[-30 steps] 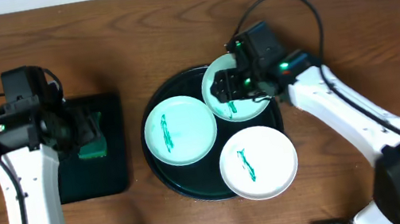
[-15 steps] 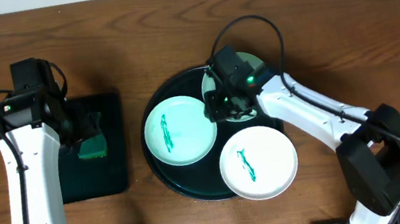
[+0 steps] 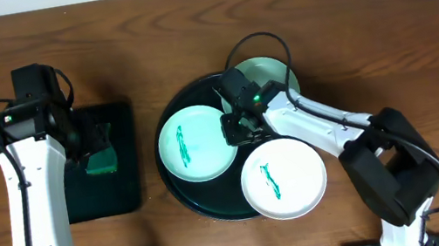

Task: Clean dirty plates on tray and stack at the side

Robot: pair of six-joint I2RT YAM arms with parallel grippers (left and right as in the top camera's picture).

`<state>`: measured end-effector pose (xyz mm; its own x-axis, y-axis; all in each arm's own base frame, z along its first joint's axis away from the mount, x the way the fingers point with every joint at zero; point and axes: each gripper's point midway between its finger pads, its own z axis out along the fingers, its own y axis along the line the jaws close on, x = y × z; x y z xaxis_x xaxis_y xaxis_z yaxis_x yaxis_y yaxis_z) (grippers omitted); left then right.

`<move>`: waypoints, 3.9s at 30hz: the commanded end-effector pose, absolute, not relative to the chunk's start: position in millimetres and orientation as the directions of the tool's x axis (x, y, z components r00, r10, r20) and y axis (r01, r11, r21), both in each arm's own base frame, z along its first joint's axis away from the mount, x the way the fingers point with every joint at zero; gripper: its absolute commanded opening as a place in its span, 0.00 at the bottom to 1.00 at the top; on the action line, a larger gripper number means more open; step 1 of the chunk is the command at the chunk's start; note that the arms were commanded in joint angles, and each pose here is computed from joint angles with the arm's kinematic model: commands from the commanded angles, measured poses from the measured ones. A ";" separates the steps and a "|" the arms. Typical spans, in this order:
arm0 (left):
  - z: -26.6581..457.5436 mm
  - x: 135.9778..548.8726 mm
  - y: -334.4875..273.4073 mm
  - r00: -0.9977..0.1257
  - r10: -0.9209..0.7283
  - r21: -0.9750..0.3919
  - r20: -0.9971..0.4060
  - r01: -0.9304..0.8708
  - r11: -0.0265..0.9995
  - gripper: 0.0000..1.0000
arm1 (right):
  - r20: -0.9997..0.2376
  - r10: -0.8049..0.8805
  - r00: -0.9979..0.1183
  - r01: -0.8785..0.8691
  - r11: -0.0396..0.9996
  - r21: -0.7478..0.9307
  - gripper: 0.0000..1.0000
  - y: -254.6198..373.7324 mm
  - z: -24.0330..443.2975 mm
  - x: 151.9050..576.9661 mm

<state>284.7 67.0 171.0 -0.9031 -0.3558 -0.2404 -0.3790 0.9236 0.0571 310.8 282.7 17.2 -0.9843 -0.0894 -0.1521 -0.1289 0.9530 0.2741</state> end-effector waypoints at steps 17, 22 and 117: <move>118.3 301.8 73.8 -0.932 -0.351 0.104 -0.087 -0.359 0.928 0.65 | -0.131 -0.058 -0.990 -0.095 0.952 0.292 0.01 289.3 1.5 317.7; 89.4 318.1 66.8 -0.974 -0.224 0.061 -0.037 -0.226 0.972 0.61 | -0.132 -0.066 -0.989 -0.102 0.951 0.293 0.01 289.7 1.6 317.4; 25.2 280.9 -167.3 -0.987 0.106 -0.492 0.122 0.033 0.870 0.07 | -0.133 -0.083 -0.988 -0.124 0.931 0.342 0.01 296.3 5.8 320.0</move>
